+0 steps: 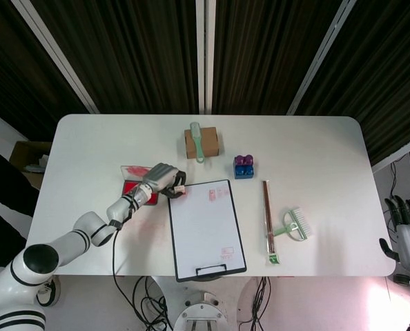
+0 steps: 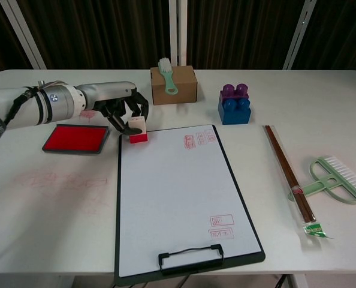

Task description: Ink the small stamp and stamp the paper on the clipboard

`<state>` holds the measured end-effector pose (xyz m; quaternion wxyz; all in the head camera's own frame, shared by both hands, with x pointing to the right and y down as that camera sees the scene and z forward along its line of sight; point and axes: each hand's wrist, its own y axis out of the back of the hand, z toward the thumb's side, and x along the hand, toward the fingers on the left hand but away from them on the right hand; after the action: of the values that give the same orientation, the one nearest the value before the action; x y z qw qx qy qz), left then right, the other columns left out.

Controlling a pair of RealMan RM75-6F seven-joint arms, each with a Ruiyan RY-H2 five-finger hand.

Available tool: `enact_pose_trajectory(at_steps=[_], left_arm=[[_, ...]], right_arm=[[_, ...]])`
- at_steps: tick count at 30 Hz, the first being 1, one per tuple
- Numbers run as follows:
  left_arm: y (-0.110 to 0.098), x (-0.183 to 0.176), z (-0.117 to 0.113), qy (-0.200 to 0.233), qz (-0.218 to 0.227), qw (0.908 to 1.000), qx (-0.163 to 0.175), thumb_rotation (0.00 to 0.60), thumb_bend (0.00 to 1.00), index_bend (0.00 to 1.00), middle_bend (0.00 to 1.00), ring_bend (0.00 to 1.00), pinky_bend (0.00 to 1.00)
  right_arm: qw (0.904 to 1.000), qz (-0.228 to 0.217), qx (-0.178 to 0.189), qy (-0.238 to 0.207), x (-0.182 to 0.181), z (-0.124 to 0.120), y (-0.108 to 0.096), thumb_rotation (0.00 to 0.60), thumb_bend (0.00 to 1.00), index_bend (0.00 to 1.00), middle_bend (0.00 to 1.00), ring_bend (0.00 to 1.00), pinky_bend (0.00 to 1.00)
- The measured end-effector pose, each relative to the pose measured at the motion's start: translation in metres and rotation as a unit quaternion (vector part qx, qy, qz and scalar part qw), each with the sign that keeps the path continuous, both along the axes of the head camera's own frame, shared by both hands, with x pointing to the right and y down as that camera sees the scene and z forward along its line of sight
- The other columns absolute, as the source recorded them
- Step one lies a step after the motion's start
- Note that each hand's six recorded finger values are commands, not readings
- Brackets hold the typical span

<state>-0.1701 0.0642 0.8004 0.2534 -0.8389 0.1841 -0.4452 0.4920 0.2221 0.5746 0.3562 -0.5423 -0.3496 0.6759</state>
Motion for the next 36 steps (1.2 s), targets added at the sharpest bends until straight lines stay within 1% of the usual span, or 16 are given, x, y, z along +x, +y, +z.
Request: enact_pose_trajectory(at_steps=[11,17,22,27,32,35,36], left_arm=[[-0.001,0.0,0.001,-0.002,0.001,1.0,0.002,0.6,0.49,0.66,0.67,1.0,1.0],[-0.009,0.0,-0.008,0.018,-0.016,0.9997,0.003,0.6,0.49,0.66,0.67,1.0,1.0],[-0.016,0.001,-0.029,0.046,-0.022,0.9987,0.005,0.6,0.49,0.66,0.67,1.0,1.0],[-0.016,0.0,-0.057,0.073,-0.015,0.9972,0.011,0.6,0.49,0.66,0.67,1.0,1.0],[-0.005,-0.012,-0.083,0.088,-0.014,0.996,0.008,0.6,0.49,0.66,0.67,1.0,1.0],[0.008,-0.033,-0.095,0.089,-0.028,0.9957,0.0,0.6,0.49,0.66,0.67,1.0,1.0],[0.013,-0.045,-0.098,0.085,-0.036,0.9957,-0.002,0.6,0.49,0.66,0.67,1.0,1.0]], right_arm=[[1.0,0.002,-0.002,0.001,0.001,-0.001,-0.001,0.6,0.23,0.0,0.0,0.0,0.0],[1.0,0.004,0.005,-0.003,0.001,-0.004,-0.002,0.6,0.23,0.0,0.0,0.0,0.0],[0.9999,0.004,0.007,-0.009,0.002,-0.005,-0.001,0.6,0.23,0.0,0.0,0.0,0.0],[0.9999,0.001,0.007,-0.015,0.001,-0.004,0.001,0.6,0.23,0.0,0.0,0.0,0.0],[0.9998,-0.001,0.008,-0.018,0.002,-0.004,0.002,0.6,0.23,0.0,0.0,0.0,0.0],[0.9998,-0.003,0.009,-0.02,0.002,-0.004,0.002,0.6,0.23,0.0,0.0,0.0,0.0],[0.9998,-0.004,0.008,-0.02,0.002,-0.004,0.002,0.6,0.23,0.0,0.0,0.0,0.0]])
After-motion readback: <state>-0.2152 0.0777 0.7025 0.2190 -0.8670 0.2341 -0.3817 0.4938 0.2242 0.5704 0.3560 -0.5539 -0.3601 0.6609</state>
